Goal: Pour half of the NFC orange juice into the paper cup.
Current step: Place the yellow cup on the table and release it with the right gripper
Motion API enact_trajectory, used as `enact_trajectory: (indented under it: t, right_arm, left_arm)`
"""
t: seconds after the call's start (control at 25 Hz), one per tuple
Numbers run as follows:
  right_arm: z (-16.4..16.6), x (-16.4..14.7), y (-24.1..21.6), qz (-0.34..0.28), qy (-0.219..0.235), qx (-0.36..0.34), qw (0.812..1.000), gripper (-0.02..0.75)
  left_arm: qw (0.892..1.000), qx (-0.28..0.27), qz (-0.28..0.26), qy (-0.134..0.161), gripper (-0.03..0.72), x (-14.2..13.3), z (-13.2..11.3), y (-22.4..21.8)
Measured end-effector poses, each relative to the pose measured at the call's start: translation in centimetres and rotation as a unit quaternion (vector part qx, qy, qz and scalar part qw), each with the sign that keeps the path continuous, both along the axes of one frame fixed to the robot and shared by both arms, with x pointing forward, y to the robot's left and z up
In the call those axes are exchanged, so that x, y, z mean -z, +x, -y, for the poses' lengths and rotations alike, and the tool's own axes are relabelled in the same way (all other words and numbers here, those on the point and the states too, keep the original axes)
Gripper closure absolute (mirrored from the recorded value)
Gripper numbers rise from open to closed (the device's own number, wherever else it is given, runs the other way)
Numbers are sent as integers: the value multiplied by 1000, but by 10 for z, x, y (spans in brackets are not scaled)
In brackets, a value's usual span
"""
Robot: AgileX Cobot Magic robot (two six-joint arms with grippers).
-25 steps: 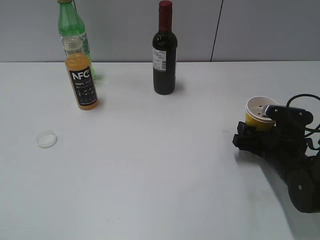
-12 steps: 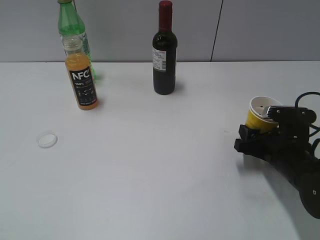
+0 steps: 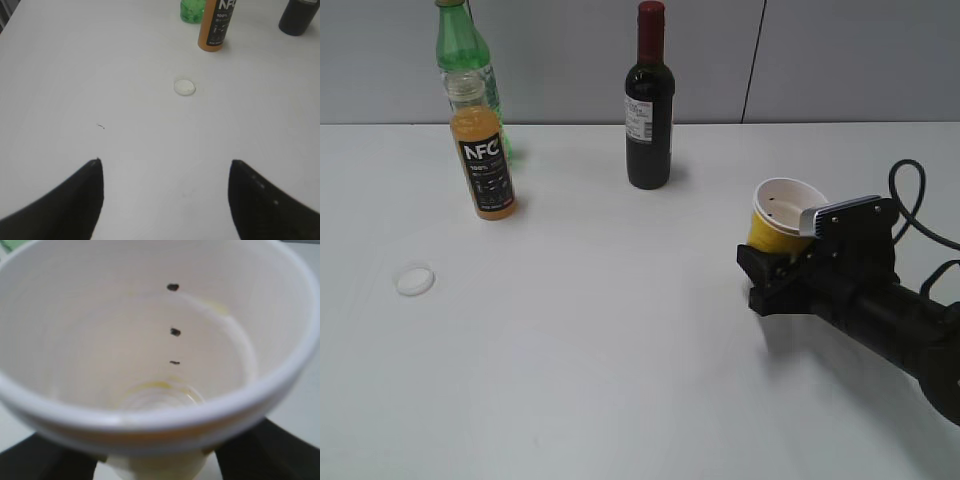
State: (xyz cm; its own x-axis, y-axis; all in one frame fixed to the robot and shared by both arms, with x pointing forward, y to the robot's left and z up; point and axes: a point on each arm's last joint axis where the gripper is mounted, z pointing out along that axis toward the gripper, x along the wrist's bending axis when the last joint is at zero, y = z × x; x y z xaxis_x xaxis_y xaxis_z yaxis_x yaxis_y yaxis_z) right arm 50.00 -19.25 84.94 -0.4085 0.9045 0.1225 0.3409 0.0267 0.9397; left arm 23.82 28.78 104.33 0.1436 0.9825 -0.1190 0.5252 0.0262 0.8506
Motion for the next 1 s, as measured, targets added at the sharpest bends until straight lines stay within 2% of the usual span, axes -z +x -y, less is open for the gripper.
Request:
enact_trajectory:
  t: [0.12, 0.28, 0.48, 0.6, 0.84, 1.0]
  right_arm:
    - [-13, -4, 4, 18, 5, -61, 998, 283]
    - [-34, -15, 15, 50, 25, -155, 986, 283]
    - [-58, -33, 31, 75, 63, -263, 960, 283]
    - [-70, -39, 38, 82, 72, -323, 940, 283]
    - [-91, -37, 50, 74, 79, -403, 909, 283]
    - [-107, -29, 56, 62, 87, -431, 896, 283]
  left_arm:
    - [1000, 0, 0, 0, 98, 0, 0, 0]
    - [1000, 0, 0, 0, 98, 0, 0, 0]
    - [1000, 0, 0, 0, 98, 0, 0, 0]
    - [1000, 0, 0, 0, 98, 0, 0, 0]
    - [1000, 0, 0, 0, 98, 0, 0, 0]
    - [1000, 0, 0, 0, 98, 0, 0, 0]
